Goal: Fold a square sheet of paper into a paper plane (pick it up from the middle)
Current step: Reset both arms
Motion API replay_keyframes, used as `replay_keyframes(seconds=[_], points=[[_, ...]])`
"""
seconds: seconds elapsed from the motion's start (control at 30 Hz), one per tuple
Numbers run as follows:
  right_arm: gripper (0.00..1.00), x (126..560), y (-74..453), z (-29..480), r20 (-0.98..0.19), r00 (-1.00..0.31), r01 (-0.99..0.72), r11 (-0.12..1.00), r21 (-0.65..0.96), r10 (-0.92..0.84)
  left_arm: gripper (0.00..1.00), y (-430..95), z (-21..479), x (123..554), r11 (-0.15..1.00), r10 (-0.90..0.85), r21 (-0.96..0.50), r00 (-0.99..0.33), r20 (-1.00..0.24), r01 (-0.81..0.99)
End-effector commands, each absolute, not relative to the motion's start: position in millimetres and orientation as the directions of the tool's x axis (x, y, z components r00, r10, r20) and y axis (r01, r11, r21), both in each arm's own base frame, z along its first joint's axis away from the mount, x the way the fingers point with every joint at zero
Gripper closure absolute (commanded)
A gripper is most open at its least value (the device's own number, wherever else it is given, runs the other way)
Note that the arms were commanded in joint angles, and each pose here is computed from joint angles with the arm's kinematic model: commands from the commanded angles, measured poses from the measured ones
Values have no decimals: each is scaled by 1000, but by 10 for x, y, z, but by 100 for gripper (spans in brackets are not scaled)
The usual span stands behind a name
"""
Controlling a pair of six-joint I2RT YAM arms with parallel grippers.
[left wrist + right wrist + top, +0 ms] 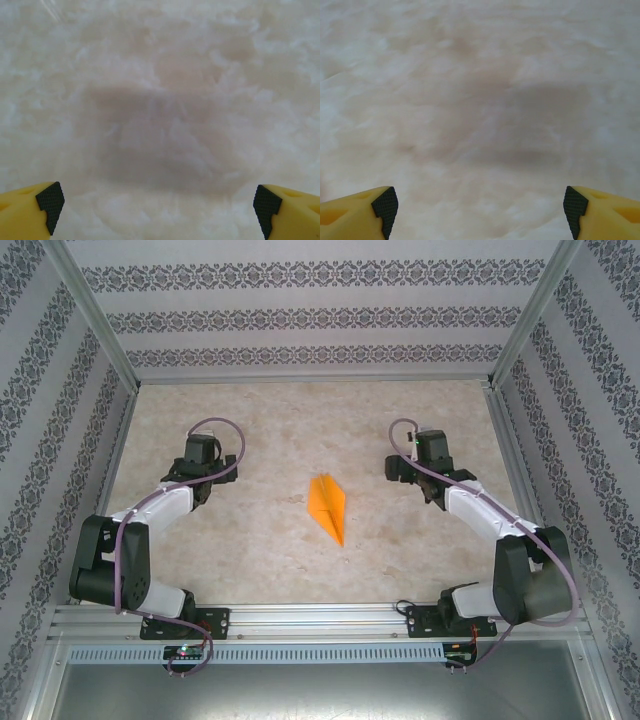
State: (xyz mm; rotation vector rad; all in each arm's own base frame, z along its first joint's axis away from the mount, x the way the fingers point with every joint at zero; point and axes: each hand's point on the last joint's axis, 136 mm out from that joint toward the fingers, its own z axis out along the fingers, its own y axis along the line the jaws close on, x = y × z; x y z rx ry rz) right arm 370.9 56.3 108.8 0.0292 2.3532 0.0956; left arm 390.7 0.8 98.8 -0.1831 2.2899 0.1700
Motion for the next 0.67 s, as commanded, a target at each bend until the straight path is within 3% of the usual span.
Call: replay_keyframes(seconds=[0.0,0.1,0.2,0.63], points=[[12,3960,309,1402,-838,-545,32,999,19,33,0,135,1028,4044,977,-51,80,-581,-812,-198],[3,4015,239,1432,-880,-474,27,1000,-6,7,0,183,949,4084,972,-27,113,-577,-816,-205],[3,4055,75,1315,-877,-479,79,995,-65,-19,0,230,914,4108,966,-9,143,-576,-817,-217],[3,4079,36,1155,-881,-473,54,998,-25,3,0,222,821,4180,970,8,151,-598,-801,-190]])
